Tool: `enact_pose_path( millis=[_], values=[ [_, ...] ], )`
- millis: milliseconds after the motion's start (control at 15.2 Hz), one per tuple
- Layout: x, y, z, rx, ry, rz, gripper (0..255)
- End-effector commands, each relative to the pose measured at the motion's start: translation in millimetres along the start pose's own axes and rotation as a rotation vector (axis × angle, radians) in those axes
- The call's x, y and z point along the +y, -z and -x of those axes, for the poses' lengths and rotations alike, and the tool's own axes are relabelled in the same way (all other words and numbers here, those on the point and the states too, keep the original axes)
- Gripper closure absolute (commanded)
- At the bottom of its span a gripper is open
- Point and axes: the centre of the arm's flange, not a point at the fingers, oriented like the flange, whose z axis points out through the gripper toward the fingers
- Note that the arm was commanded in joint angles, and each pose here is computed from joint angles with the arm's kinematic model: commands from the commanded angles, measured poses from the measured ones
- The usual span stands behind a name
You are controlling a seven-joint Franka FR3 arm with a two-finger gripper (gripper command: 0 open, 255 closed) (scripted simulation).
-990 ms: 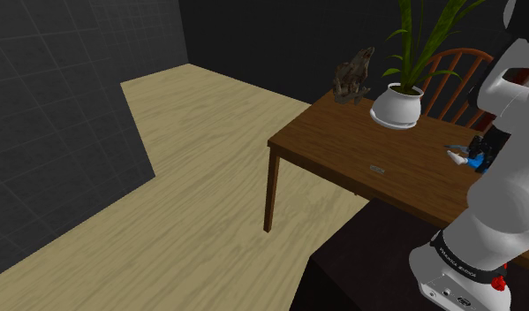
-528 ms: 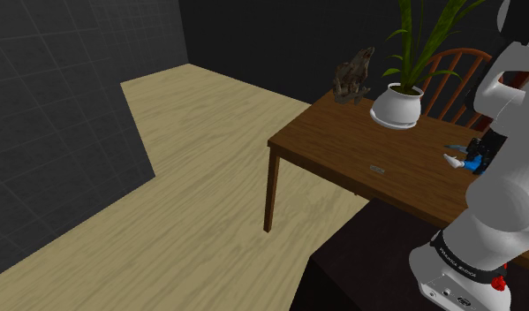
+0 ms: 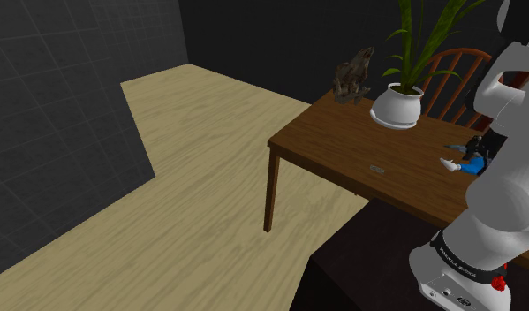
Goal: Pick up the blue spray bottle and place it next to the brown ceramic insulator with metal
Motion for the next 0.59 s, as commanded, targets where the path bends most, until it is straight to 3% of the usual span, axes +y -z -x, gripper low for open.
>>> enact_pose_path(
  millis=[0,198,528],
  values=[
    [0,13,0,0.000,0.000,0.000,0],
    [0,50,0,0.000,0.000,0.000,0],
    [0,50,0,0.000,0.000,0.000,0]
  ],
)
